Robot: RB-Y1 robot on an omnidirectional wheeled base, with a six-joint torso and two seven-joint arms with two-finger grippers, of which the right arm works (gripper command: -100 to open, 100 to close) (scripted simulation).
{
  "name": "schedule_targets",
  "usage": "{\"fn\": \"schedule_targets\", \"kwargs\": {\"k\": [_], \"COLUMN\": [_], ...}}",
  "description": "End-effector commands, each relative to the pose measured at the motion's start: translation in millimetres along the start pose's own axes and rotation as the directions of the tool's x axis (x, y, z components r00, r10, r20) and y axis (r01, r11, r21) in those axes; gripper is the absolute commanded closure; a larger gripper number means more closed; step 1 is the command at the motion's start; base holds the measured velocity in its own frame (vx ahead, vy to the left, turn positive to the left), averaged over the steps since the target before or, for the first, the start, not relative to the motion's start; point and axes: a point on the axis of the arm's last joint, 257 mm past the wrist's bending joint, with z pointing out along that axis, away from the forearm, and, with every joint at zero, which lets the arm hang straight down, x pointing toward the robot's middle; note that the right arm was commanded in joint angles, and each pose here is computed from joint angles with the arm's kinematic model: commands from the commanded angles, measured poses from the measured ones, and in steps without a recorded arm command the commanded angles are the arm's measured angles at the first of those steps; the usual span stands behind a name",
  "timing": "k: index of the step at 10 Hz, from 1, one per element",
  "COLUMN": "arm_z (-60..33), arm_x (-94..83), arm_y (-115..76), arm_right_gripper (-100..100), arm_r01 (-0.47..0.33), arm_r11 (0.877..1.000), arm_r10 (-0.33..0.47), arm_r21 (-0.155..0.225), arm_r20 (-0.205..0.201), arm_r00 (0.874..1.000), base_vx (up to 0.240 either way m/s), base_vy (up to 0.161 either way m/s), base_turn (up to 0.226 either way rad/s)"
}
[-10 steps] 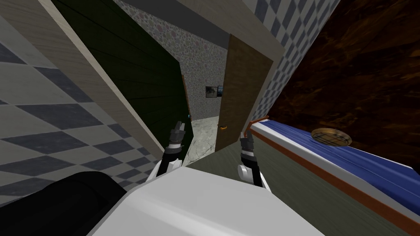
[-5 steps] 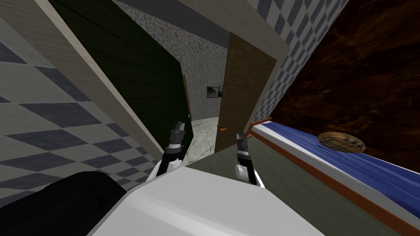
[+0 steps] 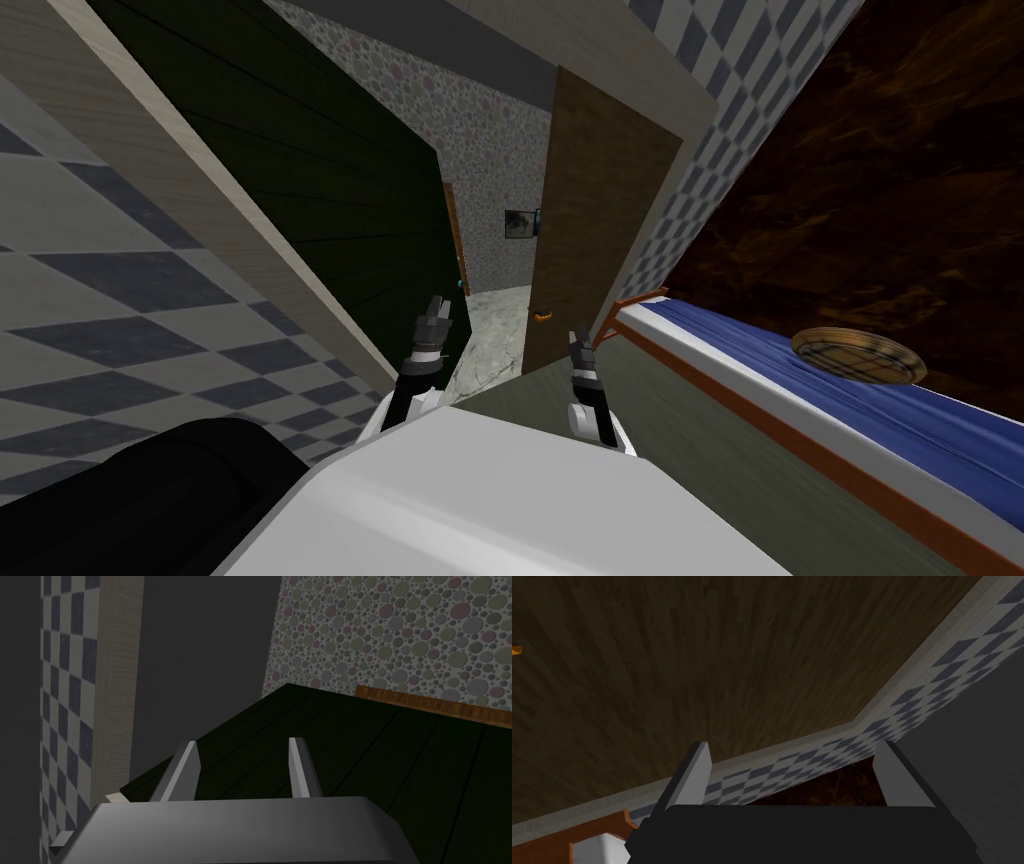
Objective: Push the door open
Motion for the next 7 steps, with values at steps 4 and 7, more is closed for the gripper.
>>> {"fn": "schedule_targets", "kwargs": {"k": [4, 7], "arm_z": [-6.8, -12.9], "arm_x": [14.6, 28.7], "arm_y": [-31.2, -55.7], "arm_right_gripper": [-100, -100], "arm_r01": [-0.011, -0.019], "arm_r11": [0.998, 0.995], "arm_r10": [0.013, 0.025], "arm_r21": [0.055, 0.102], "arm_r20": [-0.029, -0.056], "arm_r00": [1.0, 0.998], "base_vx": [0.04, 0.045], "base_vy": [-0.055, -0.057], "base_turn": [0.046, 0.045]}}
